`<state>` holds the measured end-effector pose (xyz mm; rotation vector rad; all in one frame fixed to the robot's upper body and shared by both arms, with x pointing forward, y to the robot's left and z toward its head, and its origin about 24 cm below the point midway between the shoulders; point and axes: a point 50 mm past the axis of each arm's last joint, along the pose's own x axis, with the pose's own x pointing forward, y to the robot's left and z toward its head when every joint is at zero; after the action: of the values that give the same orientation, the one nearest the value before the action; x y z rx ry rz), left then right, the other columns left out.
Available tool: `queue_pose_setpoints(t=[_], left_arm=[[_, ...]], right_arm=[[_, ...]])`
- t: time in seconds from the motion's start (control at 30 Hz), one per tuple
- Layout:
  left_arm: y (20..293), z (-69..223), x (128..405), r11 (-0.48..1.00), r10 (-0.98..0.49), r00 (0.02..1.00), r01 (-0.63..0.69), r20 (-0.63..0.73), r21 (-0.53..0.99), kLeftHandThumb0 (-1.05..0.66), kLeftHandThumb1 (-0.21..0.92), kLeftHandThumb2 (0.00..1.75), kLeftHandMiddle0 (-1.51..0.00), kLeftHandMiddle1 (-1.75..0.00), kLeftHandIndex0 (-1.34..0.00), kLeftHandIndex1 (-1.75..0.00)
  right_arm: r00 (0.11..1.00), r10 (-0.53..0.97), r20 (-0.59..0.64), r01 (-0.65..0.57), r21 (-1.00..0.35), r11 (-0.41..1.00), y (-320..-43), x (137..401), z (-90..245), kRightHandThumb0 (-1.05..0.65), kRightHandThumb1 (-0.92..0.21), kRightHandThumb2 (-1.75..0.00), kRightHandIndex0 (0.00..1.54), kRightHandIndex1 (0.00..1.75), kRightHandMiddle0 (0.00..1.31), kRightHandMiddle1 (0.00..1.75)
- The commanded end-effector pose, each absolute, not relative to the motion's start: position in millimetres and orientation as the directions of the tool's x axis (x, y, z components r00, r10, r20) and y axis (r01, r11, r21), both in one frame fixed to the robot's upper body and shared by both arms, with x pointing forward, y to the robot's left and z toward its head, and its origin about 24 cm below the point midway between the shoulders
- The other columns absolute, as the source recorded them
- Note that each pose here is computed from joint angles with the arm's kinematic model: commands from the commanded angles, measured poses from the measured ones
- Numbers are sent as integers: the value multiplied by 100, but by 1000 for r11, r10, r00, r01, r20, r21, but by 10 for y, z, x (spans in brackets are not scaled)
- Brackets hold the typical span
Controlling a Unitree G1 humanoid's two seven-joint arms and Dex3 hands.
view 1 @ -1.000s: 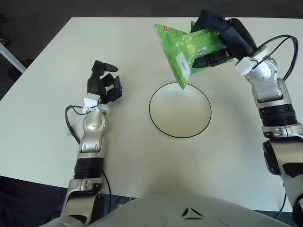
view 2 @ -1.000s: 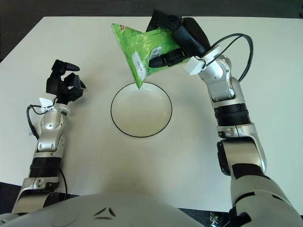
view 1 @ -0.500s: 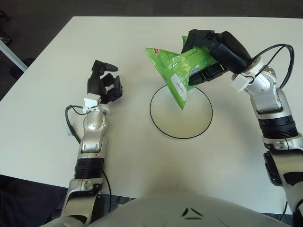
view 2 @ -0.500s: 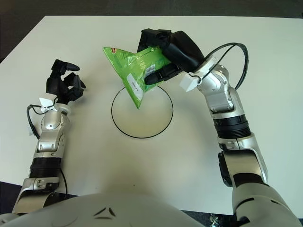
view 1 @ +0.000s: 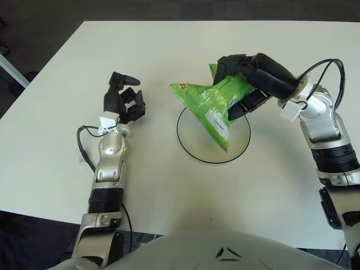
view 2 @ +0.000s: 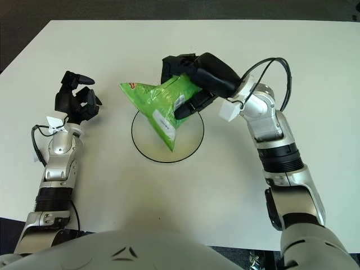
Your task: Put the snack into the plate.
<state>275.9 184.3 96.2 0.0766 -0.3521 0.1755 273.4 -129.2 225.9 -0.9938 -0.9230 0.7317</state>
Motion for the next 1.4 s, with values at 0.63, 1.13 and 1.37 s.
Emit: queue_pose_setpoints(t=[0.63,1.13,1.37], left_arm=[[1834,484,2589,979,197,967,-203,161,21,-39,66,86,-84,-175,-36,-175],[1811,481,2591,978,200,967,-206,161,24,-39,66,87,-85,-175,-36,-175],[1814,481,2591,978,199,967,-205,160,24,-39,66,87,-85,-175,-37,-175]], right_arm=[[431,900,-63,-275,-959,64,-1410,2505,2317,-48,-92,-21,18,11,27,20],[466,879,-102,-359,-930,82,-1449,2474,2328,-57,-92,-24,2,1,20,4],[488,872,-42,-310,-942,128,-1451,2487,2300,-59,-92,-25,4,1,22,5]])
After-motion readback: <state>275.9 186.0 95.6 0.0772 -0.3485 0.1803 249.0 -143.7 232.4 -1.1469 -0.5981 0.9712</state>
